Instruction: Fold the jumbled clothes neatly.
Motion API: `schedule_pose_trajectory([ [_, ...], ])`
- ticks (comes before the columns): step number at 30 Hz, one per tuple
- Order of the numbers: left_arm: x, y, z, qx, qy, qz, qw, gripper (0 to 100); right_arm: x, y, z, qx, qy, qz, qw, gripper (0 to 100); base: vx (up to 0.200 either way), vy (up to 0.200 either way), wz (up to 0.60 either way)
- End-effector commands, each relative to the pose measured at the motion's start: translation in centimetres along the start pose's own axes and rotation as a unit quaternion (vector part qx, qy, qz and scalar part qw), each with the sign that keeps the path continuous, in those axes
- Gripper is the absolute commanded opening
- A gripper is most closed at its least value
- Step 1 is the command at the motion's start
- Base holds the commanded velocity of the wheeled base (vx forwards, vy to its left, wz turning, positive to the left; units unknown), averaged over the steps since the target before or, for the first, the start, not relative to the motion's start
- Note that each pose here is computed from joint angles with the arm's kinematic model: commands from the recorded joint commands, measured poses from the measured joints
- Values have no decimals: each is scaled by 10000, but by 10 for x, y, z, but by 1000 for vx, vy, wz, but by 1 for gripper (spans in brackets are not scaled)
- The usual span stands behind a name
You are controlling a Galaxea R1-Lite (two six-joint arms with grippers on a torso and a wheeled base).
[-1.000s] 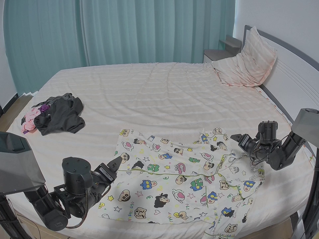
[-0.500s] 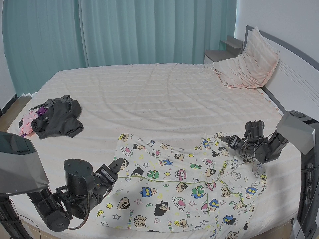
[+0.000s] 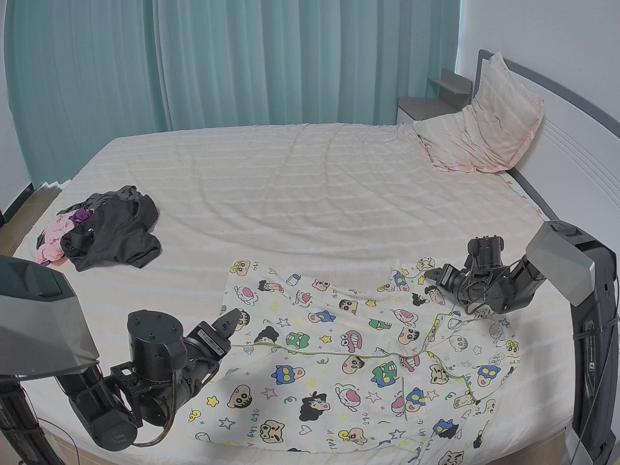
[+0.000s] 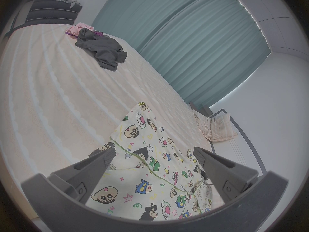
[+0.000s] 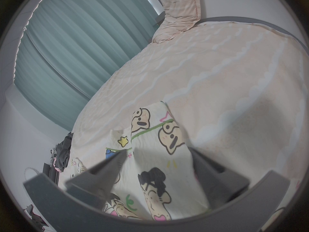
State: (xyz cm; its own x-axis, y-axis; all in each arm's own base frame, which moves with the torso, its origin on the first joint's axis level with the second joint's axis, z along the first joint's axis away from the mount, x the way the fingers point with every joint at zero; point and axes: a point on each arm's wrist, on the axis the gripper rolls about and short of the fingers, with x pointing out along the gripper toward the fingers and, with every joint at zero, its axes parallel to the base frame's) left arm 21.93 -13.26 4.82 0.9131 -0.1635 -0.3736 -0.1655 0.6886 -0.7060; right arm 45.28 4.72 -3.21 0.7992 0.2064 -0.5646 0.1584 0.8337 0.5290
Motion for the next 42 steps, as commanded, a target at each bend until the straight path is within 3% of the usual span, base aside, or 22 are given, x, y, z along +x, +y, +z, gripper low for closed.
schedule_pose_trajectory([
  [1,1,0,0,0,4,10,10000,100,7,2,3,2,-12,71,10000,0,0,0,0],
  [13,1,0,-1,13,7,15,10000,100,2,-8,30,133,-485,22,9987,0,0,0,0],
  [14,1,0,0,5,-13,12,10000,100,-3,-8,43,155,-759,75,9970,0,0,0,0],
  [20,1,0,-1,15,-7,7,10000,100,-7,-13,67,222,-1314,-16,9911,0,0,0,0],
  [26,1,0,0,13,-13,12,10000,100,-9,-20,74,295,-1429,-76,9893,0,0,0,0],
  [27,1,0,0,13,-13,12,10000,100,-10,-22,77,314,-1464,-84,9887,100,0,0,0],
  [38,1,0,0,2,-17,6,10000,100,-13,-29,67,355,-1285,-221,9908,100,0,0,0],
  [42,0,0,-1,11,-4,13,10000,100,-40,-19,65,355,-1184,-210,9921,100,0,0,0],
])
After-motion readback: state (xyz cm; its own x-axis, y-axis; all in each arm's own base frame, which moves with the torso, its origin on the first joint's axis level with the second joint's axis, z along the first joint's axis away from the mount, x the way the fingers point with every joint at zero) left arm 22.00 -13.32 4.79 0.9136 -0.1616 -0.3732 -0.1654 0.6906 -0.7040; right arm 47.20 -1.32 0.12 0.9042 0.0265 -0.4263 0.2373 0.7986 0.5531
